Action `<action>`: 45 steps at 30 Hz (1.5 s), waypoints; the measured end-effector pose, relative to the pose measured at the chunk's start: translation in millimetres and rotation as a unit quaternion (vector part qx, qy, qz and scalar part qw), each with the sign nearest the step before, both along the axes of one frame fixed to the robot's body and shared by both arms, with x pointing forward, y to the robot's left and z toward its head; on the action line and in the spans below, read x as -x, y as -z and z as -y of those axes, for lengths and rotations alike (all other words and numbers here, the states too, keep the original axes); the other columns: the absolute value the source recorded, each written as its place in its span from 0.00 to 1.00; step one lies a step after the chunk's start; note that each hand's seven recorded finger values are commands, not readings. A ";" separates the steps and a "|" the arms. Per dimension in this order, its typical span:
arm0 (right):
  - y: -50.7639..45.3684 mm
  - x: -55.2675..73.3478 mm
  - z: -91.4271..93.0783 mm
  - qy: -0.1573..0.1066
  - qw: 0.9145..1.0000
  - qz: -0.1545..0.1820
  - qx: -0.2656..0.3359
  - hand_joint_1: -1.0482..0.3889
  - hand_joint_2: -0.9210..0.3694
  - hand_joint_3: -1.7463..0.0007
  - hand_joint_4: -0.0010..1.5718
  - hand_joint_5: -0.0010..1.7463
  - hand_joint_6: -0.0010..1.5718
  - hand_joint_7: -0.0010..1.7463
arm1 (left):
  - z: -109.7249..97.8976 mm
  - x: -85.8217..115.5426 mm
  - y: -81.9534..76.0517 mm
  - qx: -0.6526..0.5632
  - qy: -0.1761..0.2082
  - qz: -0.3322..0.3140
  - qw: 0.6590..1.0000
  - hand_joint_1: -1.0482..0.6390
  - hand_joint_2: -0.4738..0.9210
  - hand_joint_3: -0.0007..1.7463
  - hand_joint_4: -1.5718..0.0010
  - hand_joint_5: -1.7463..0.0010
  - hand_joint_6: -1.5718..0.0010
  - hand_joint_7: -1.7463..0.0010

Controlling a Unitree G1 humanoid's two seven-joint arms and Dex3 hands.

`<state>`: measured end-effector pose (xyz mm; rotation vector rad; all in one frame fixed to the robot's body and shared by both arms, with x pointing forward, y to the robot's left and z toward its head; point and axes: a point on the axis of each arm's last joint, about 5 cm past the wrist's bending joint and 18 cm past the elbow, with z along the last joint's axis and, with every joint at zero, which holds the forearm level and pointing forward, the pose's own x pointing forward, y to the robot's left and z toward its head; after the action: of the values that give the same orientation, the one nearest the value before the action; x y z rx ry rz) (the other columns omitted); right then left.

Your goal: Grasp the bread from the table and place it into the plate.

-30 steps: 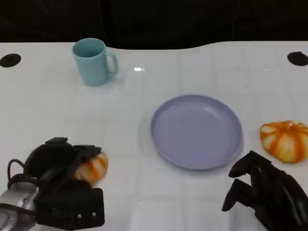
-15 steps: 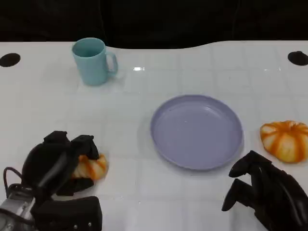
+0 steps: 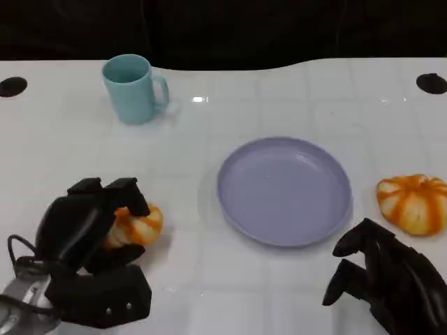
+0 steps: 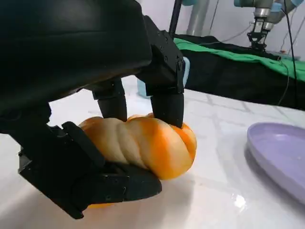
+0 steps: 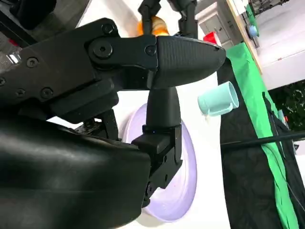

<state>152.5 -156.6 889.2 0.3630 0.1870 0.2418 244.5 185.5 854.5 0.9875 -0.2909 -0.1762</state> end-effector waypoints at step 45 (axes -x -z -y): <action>2.9 -0.6 2.1 -0.007 1.000 -0.007 0.001 0.38 0.00 0.69 0.39 1.00 0.26 0.98 | 73.9 -49.5 -69.0 0.065 0.138 0.035 0.988 0.54 0.59 0.85 0.42 0.00 0.53 0.00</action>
<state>153.1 -158.8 886.3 0.3617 0.2039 0.2537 294.0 111.5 923.5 0.8224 -0.4990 -0.3709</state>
